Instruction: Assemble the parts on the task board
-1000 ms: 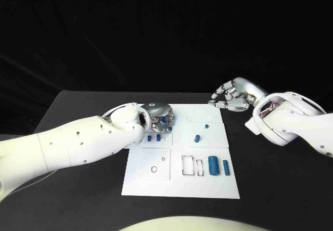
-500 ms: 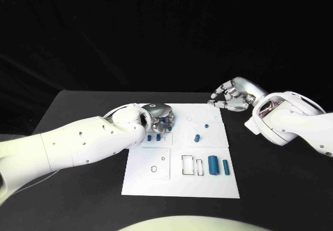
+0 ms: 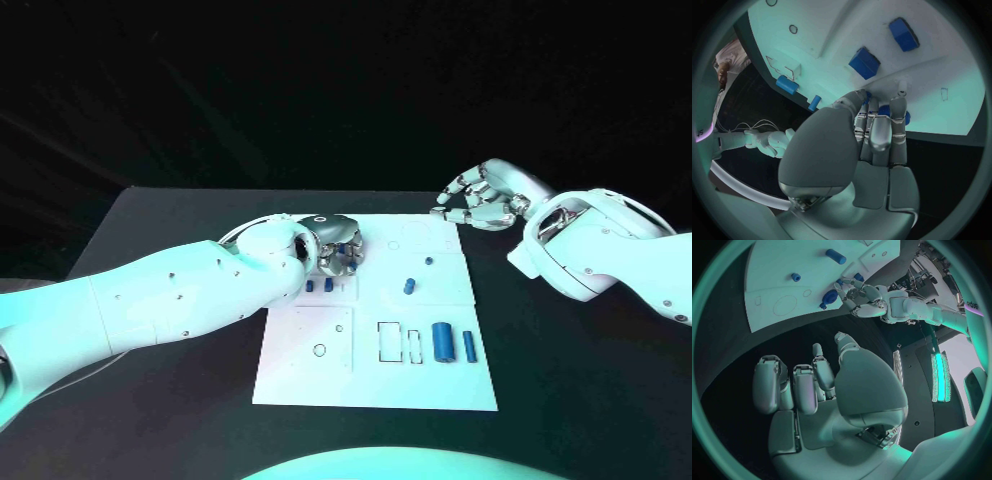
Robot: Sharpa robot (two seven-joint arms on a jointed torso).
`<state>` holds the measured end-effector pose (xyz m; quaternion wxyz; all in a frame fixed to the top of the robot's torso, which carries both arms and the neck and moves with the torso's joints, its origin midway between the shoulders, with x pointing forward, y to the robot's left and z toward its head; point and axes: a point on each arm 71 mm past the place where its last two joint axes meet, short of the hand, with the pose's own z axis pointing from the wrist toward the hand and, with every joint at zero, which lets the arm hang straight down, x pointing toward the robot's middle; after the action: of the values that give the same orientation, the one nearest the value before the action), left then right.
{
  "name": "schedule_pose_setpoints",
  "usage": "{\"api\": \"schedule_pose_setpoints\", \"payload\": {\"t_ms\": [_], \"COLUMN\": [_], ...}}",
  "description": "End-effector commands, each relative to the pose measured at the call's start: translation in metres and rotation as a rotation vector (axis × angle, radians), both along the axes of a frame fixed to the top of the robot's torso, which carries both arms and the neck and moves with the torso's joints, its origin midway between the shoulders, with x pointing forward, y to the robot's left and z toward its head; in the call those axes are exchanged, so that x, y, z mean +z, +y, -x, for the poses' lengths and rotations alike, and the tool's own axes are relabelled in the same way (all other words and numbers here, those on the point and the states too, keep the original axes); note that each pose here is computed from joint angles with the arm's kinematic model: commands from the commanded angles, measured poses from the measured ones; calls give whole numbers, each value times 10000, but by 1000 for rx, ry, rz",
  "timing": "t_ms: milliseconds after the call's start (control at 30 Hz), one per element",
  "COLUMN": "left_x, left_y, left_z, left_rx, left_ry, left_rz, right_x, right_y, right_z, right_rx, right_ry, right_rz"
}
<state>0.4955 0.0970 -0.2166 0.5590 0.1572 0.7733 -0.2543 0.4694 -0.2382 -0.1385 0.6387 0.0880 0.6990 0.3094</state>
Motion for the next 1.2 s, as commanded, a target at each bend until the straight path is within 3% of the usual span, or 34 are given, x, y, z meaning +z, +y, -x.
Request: {"api": "schedule_pose_setpoints", "payload": {"t_ms": [33, 733, 1067, 1200], "left_x": [-17, -25, 21, 67], "left_y": [-21, 6, 8, 54], "left_z": [8, -23, 1, 36], "left_rx": [-14, 8, 5, 9], "left_ry": [18, 18, 9, 10], "left_rz": [-10, -14, 36, 59], "right_x": [1, 2, 2, 1], "right_y": [14, 12, 14, 11], "right_z": [6, 8, 5, 1], "right_rx": [10, 10, 11, 10], "right_ry": [-3, -2, -4, -4], "right_rz": [2, 2, 1, 2]}}
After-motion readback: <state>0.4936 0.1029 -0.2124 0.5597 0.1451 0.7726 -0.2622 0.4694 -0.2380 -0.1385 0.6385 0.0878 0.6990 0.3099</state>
